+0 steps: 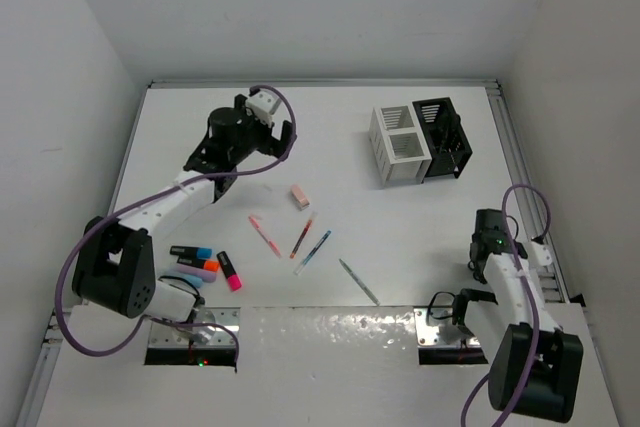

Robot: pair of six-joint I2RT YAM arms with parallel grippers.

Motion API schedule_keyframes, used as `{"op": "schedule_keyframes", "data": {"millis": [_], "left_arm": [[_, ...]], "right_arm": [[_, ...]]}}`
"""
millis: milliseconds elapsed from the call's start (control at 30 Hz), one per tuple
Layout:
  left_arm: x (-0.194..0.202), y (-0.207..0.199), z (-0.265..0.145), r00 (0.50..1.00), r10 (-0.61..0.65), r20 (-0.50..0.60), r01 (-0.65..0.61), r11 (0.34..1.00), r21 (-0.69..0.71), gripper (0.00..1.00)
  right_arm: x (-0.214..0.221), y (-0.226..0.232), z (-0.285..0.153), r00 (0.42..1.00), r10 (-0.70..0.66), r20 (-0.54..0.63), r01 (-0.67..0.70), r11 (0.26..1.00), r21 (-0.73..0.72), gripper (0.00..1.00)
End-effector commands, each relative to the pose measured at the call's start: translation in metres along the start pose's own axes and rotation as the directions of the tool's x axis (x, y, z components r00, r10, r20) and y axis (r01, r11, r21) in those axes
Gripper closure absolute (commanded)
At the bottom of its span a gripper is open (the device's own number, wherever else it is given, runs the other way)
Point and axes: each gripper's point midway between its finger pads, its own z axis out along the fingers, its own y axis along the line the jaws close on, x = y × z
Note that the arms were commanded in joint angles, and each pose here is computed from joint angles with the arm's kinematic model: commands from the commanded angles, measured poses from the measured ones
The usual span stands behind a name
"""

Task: Sort the stationery into containers
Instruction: Move the scissors to the corner of the board.

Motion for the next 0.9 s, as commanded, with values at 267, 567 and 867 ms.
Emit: {"op": "schedule_keyframes", "data": {"millis": [267, 567, 867], "left_arm": [[-0.045, 0.015, -0.002, 0.996, -0.008, 0.091, 0.013, 0.999, -0.053, 0.0], [-0.064, 0.021, 0.002, 0.993, 0.039, 0.116, -0.028, 0.995, -0.098, 0.0], [-0.071, 0.036, -0.002, 0.987, 0.07, 0.147, -0.048, 0.988, -0.146, 0.0]], "right_arm": [[-0.012, 0.006, 0.016, 0.995, 0.058, 0.083, -0.057, 0.998, -0.014, 0.63], [0.025, 0.008, 0.023, 0.989, 0.133, -0.061, -0.136, 0.989, -0.05, 0.65], [0.048, 0.04, 0.019, 0.98, 0.051, -0.191, -0.087, 0.978, -0.188, 0.91]]}}
